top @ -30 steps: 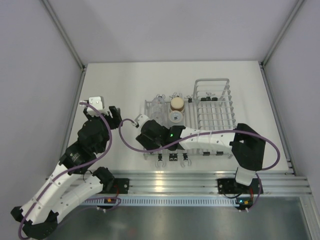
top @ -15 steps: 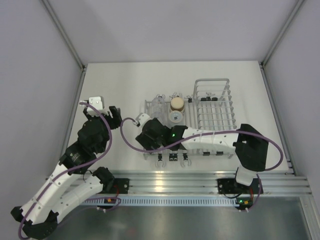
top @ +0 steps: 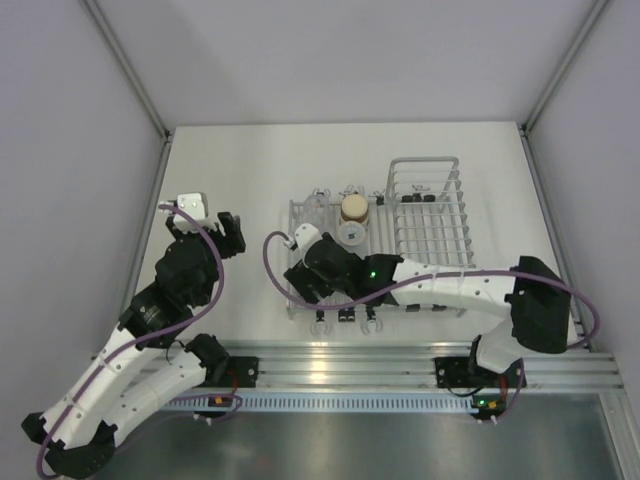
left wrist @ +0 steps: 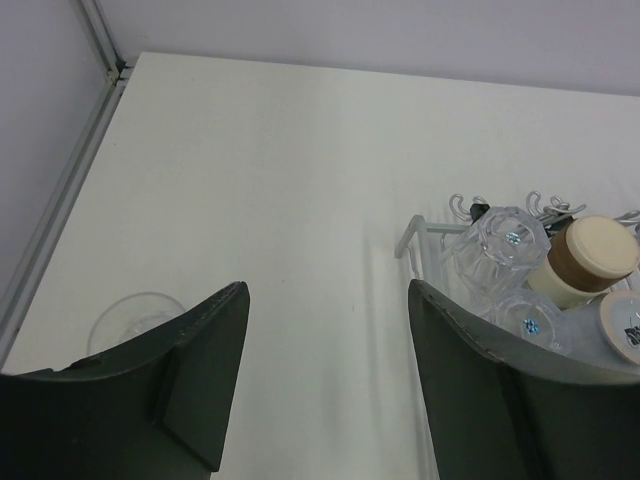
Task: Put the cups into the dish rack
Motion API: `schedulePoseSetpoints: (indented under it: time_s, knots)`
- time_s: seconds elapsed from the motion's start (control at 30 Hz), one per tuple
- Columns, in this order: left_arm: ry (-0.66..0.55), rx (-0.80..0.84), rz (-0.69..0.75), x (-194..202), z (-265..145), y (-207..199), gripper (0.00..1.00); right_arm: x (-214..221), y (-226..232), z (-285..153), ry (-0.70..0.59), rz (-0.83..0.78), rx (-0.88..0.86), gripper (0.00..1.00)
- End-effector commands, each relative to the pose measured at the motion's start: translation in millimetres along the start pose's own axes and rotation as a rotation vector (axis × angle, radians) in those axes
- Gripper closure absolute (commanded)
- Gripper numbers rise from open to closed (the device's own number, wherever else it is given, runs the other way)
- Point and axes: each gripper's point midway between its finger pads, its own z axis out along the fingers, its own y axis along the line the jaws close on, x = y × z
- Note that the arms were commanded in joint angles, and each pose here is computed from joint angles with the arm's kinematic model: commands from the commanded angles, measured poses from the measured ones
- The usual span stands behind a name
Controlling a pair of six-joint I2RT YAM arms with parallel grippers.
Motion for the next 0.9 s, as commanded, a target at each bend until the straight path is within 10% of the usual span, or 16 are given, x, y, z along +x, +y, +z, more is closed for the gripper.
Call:
schedulePoseSetpoints:
  time_s: [0.0,0.87]
  knots:
    - [-0.008,-0.026,0.003,-1,0,5,0.30,-47,6,-32,-0.190,0.061,-0.041,0.18]
    - [0.240,-0.115,0.212,58,35,3,0.29,-77,-126,-232,-0.685,0.266,0.184,0.11]
